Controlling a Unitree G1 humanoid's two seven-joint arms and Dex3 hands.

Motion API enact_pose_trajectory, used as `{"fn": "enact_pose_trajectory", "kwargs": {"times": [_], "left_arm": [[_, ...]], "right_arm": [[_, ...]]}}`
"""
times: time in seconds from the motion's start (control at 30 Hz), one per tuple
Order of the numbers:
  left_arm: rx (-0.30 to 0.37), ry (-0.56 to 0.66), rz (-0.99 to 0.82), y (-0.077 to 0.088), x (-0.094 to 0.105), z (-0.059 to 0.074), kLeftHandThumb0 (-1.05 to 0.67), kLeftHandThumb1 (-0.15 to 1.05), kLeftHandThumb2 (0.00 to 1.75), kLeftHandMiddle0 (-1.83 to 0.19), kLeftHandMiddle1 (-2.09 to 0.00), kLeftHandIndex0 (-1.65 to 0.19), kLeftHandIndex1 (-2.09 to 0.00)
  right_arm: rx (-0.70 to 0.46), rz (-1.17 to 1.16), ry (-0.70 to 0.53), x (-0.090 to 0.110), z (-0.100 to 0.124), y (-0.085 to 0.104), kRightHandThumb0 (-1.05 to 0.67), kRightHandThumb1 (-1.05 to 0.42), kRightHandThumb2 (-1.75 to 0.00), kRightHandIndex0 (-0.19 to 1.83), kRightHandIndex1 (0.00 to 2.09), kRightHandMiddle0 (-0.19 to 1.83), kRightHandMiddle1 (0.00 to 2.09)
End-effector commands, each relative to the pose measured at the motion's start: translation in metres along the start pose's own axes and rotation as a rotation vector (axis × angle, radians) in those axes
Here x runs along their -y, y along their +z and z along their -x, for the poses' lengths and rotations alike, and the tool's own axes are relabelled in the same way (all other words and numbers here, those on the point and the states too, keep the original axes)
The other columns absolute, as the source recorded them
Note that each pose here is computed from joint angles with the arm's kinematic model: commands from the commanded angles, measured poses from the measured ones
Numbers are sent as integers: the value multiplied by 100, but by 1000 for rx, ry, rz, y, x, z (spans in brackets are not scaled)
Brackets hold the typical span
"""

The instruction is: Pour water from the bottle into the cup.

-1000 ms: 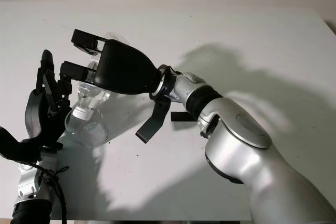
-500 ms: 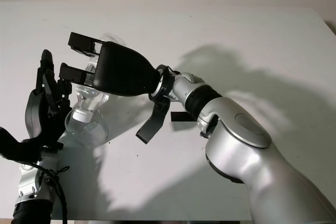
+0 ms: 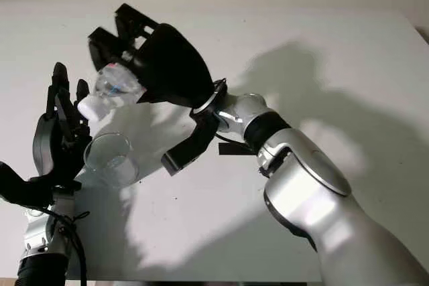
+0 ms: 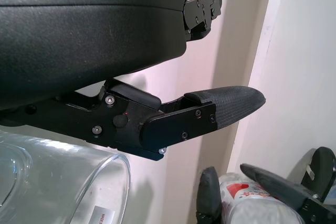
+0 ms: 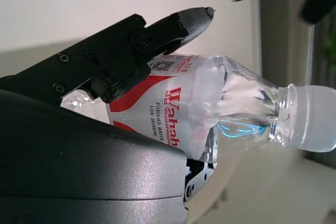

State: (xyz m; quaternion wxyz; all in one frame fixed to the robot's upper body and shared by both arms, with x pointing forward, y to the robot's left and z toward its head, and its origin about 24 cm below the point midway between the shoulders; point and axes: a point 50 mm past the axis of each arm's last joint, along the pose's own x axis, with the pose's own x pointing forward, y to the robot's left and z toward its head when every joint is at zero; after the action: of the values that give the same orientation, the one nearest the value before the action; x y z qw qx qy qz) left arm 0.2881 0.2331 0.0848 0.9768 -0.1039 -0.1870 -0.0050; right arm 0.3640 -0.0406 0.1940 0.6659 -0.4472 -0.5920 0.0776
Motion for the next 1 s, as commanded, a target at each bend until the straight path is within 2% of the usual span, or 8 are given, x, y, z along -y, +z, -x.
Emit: {"fn": "enact_pose_trajectory", "kwargs": {"times": [0.0, 0.17, 0.43, 0.63, 0.83, 0.97], "left_arm": [[-51, 18, 19, -15, -1, 13, -74, 105, 66, 19, 0, 19, 0], [-51, 12, 16, -16, 1, 14, -75, 105, 68, 19, 0, 19, 0], [-59, 12, 25, -18, 1, 15, -74, 105, 69, 19, 0, 19, 0], [-66, 6, 35, -20, 1, 16, -74, 105, 71, 19, 0, 19, 0], [-72, -2, 39, -20, 1, 15, -74, 105, 71, 19, 0, 19, 0], [-70, -6, 29, -19, 1, 15, -75, 105, 72, 19, 0, 19, 0]], "right_arm": [[-103, -95, -3, 7, 10, -10, -42, -105, -24, 118, 209, 103, 209], [-376, -420, 25, 18, 34, -32, -39, -105, -29, 107, 209, 81, 209], [-669, -870, 34, 37, 77, -56, -37, -105, -37, 99, 209, 71, 209], [-801, -1078, 11, 58, 105, -51, -35, -105, -37, 96, 209, 69, 209], [-886, -1140, -13, 76, 121, -43, -39, -105, -32, 96, 209, 69, 209], [-924, -1177, -1, 79, 127, -38, -40, -105, -29, 94, 209, 68, 209]]}}
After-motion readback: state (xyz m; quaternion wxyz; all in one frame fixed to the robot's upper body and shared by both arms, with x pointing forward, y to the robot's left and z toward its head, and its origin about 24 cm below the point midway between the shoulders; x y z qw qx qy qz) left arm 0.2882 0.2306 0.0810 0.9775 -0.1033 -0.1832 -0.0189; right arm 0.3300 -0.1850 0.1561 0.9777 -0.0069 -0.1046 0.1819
